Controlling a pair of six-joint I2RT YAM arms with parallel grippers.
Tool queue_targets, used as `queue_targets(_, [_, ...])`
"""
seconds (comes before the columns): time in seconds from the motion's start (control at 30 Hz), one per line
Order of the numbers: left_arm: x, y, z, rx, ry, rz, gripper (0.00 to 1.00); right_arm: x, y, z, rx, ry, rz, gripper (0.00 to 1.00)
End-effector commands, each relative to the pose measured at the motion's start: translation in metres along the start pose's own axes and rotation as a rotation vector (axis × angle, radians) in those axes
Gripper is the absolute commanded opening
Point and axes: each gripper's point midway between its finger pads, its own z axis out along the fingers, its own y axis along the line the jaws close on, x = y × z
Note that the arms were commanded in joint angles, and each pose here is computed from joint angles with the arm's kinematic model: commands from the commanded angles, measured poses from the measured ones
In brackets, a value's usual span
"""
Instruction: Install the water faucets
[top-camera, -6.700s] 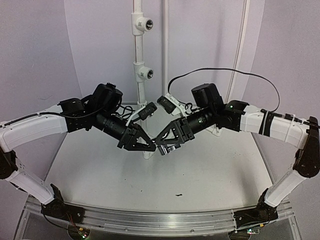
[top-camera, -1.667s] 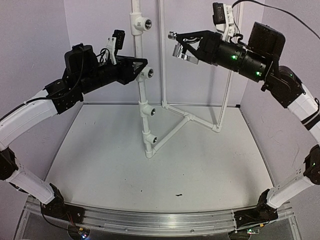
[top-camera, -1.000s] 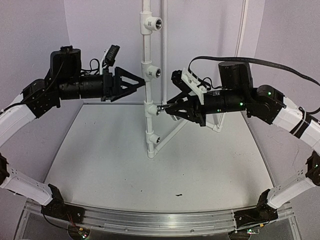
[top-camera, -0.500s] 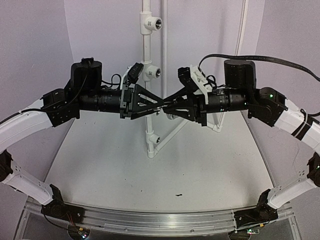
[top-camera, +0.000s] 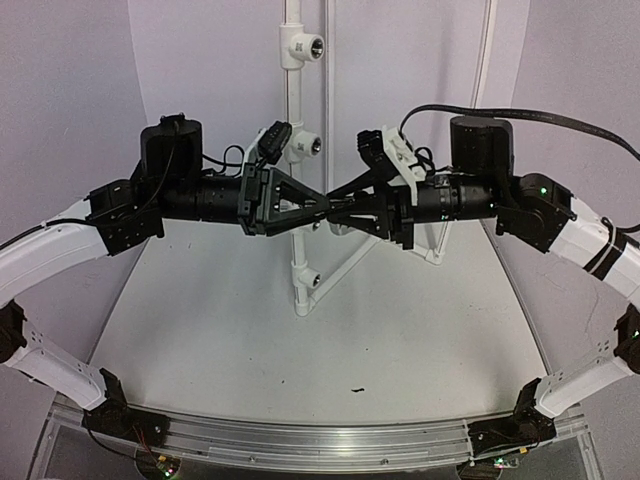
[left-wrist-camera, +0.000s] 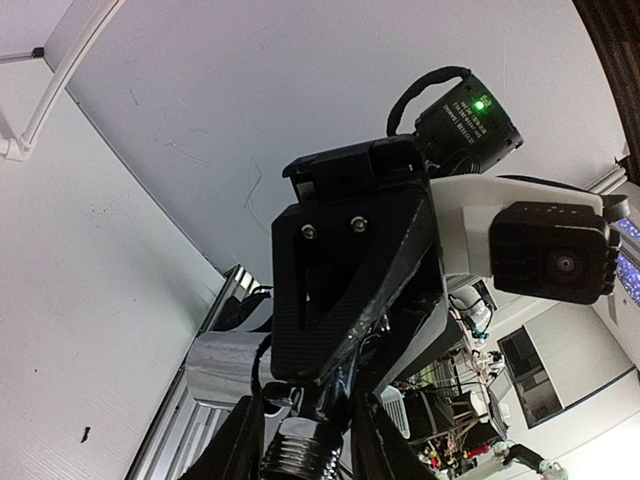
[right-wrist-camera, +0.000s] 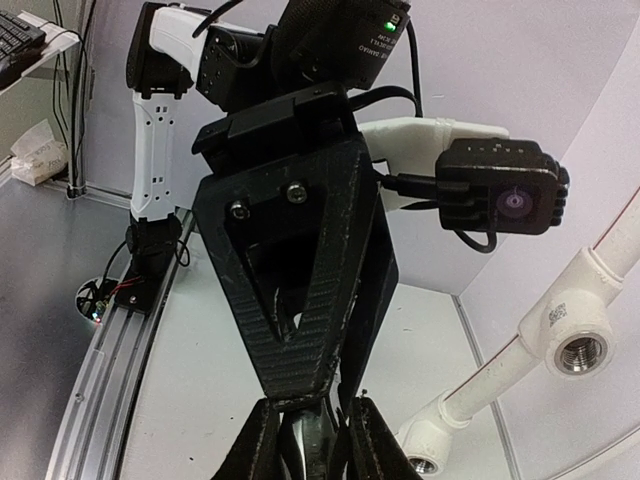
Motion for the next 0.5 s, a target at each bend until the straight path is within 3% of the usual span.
queue_targets(0.0, [0.000,-0.019,-0.005,0.069,-0.003,0.037,0.33,-0.034,-0.019,-0.005,0.076,-0.086,-0.062,0.00])
queue_targets(0.07, [-0.001,-0.022,-0.006,0.075,-0.007,0.046,0.27,-0.035,-0.018,-0.004,0.067,-0.090,-0.058,0.00])
queue_targets(0.2, [-0.005,-0.034,-0.012,0.101,-0.021,0.097,0.01,-0.033,-0.016,-0.003,0.057,-0.091,-0.047,0.00])
queue_targets(0.27, [-0.007,-0.037,-0.016,0.099,-0.040,0.130,0.00,-0.034,-0.015,-0.006,0.059,-0.092,-0.019,0.05])
queue_targets(0.3, [-0.008,-0.040,-0.019,0.102,-0.047,0.149,0.00,-0.035,-0.015,-0.008,0.060,-0.093,0.000,0.15])
queue_targets(0.37, [-0.008,-0.046,-0.023,0.112,-0.054,0.191,0.00,-0.036,-0.012,-0.013,0.055,-0.091,0.041,0.50])
queue_targets(0.43, [-0.006,-0.052,-0.027,0.127,-0.053,0.231,0.00,-0.035,-0.008,-0.015,0.040,-0.090,0.059,0.66])
queue_targets(0.47, [-0.006,-0.053,-0.027,0.133,-0.051,0.245,0.00,-0.034,-0.006,-0.015,0.035,-0.087,0.065,0.68])
